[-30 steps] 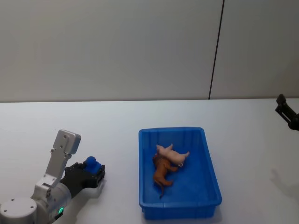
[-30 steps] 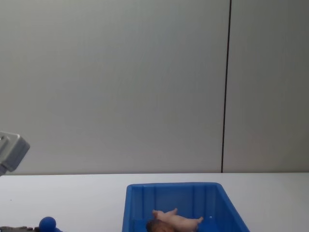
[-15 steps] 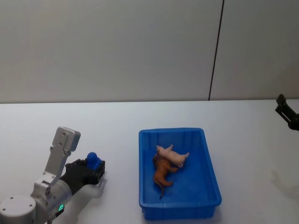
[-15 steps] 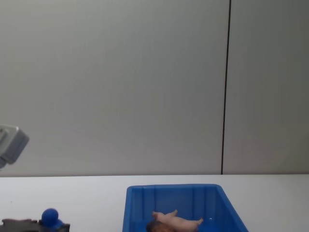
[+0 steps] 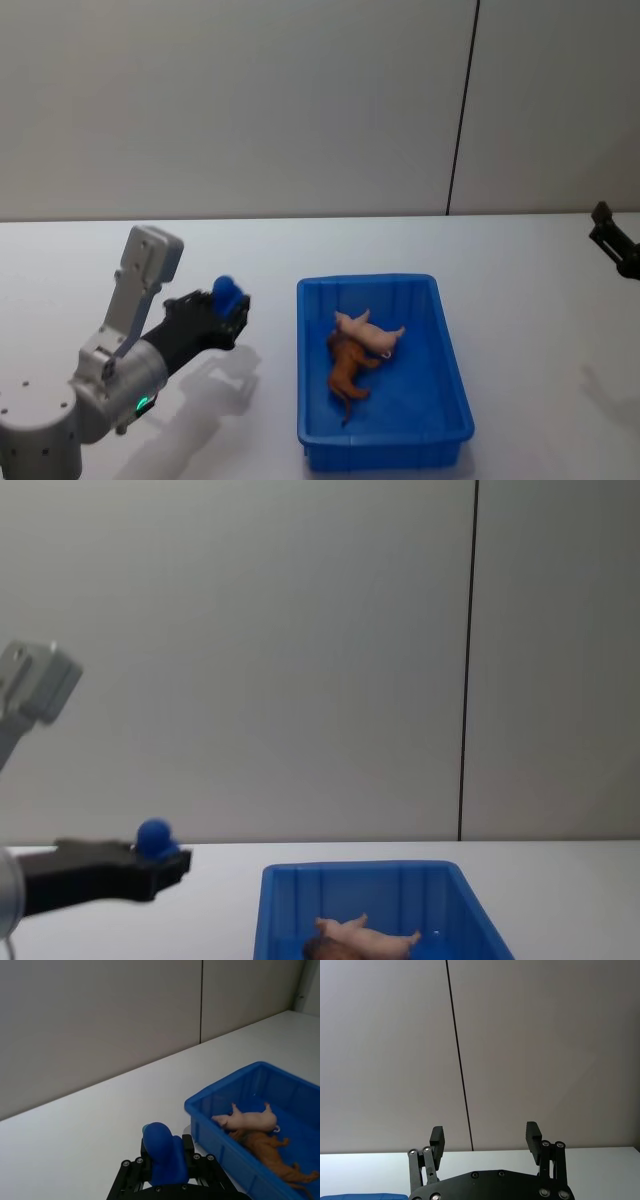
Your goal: Pick up the two dolls from the table and place them into the box.
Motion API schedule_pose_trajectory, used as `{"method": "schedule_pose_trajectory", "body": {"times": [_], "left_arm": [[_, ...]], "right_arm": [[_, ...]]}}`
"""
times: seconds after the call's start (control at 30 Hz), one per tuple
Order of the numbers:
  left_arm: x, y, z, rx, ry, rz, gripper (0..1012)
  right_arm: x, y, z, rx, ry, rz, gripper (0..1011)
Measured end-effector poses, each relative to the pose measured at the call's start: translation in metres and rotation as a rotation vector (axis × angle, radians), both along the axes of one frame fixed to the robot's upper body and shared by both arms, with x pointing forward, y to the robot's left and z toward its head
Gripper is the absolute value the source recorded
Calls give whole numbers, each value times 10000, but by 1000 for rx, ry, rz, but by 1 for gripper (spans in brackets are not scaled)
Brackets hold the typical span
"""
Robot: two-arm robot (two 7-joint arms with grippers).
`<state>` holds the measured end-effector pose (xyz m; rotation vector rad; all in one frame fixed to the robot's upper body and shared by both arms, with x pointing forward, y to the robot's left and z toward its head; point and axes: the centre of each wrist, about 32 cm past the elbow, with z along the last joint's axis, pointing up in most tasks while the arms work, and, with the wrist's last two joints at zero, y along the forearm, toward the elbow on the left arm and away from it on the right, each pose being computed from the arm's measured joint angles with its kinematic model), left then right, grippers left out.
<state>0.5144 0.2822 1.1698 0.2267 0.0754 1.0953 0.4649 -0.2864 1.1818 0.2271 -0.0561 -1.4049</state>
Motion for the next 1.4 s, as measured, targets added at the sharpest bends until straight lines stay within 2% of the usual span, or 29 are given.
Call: {"method": "schedule_pose_trajectory", "body": {"times": [0.07, 0.17, 0.2, 0.37, 0.4, 0.5, 0.67, 0.8, 1.0, 1.2, 1.3, 1.4], "left_arm": [[27, -24, 60, -5, -17, -28, 361], [49, -44, 108, -7, -28, -57, 345], [65, -63, 143, -10, -36, -81, 341], [101, -107, 218, -7, -43, -145, 315], [112, -122, 239, -2, -40, -170, 306], [125, -142, 264, 5, -34, -204, 293], [166, -212, 317, 45, -4, -300, 260], [199, -261, 330, 67, 15, -339, 238], [258, -338, 342, 89, 27, -365, 205], [309, -399, 345, 99, 26, -370, 173], [327, -421, 345, 103, 26, -372, 248], [345, -445, 347, 107, 25, -374, 371]], "right_arm": [[0, 0, 0, 0, 0, 0, 1001], [0, 0, 0, 0, 0, 0, 1001], [0, 0, 0, 0, 0, 0, 1001], [0, 0, 0, 0, 0, 0, 1001], [0, 0, 0, 0, 0, 0, 1001], [0, 0, 0, 0, 0, 0, 1001], [0, 0, 0, 0, 0, 0, 1001], [0, 0, 0, 0, 0, 0, 1001], [0, 0, 0, 0, 0, 0, 1001], [0, 0, 0, 0, 0, 0, 1001], [0, 0, 0, 0, 0, 0, 1001], [0, 0, 0, 0, 0, 0, 1001]]}}
